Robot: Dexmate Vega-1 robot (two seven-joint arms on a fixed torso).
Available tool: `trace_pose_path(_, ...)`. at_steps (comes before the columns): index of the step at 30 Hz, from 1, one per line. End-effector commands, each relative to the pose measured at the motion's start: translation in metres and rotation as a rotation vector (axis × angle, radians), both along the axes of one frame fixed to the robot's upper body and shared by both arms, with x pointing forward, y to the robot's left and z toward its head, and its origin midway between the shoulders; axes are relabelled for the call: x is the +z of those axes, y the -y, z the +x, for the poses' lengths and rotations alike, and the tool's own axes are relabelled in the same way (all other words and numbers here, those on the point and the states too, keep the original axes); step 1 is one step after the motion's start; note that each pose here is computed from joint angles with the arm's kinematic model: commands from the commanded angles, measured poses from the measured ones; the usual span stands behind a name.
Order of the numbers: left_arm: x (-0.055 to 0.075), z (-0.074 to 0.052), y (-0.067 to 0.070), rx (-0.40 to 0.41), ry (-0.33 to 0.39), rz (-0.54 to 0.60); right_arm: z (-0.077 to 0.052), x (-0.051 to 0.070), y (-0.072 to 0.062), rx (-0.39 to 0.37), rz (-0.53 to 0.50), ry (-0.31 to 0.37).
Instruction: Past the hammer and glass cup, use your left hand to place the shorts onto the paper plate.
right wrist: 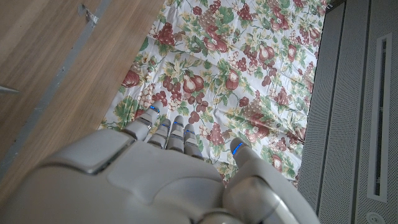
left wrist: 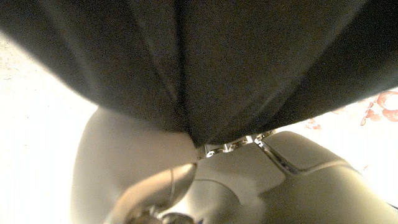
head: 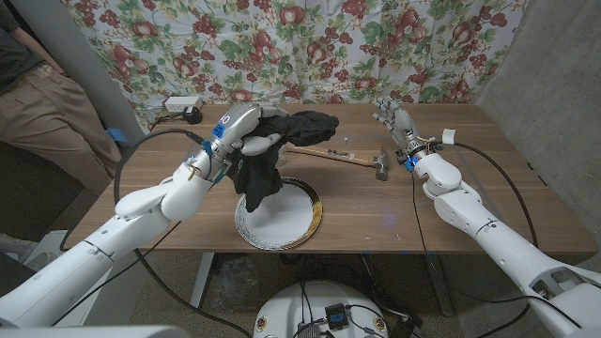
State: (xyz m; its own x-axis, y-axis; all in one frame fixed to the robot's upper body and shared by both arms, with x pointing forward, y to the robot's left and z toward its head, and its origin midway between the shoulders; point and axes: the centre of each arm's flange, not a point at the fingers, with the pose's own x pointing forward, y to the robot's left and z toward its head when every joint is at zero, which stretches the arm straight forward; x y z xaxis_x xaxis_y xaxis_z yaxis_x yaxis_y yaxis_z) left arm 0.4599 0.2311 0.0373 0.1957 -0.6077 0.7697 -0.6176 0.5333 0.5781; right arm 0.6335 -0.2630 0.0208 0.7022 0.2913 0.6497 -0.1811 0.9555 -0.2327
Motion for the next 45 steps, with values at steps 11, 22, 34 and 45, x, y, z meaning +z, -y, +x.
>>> trace_pose_path(11, -0.014, 0.006, -0.005, 0.031, -0.047, 0.022, 0.001, -0.001, -0.005, 0.002, -0.008, -0.003)
trace_pose_path(22, -0.021, 0.01, -0.007, 0.049, -0.07, 0.037, 0.002, -0.002, -0.007, 0.006, -0.008, -0.005)
trace_pose_path(34, -0.026, 0.014, -0.006, 0.056, -0.092, 0.068, 0.003, -0.002, -0.008, 0.007, -0.004, -0.006)
trace_pose_path(45, -0.031, 0.017, -0.003, 0.072, -0.114, 0.093, 0.002, -0.003, -0.009, 0.007, -0.006, -0.003)
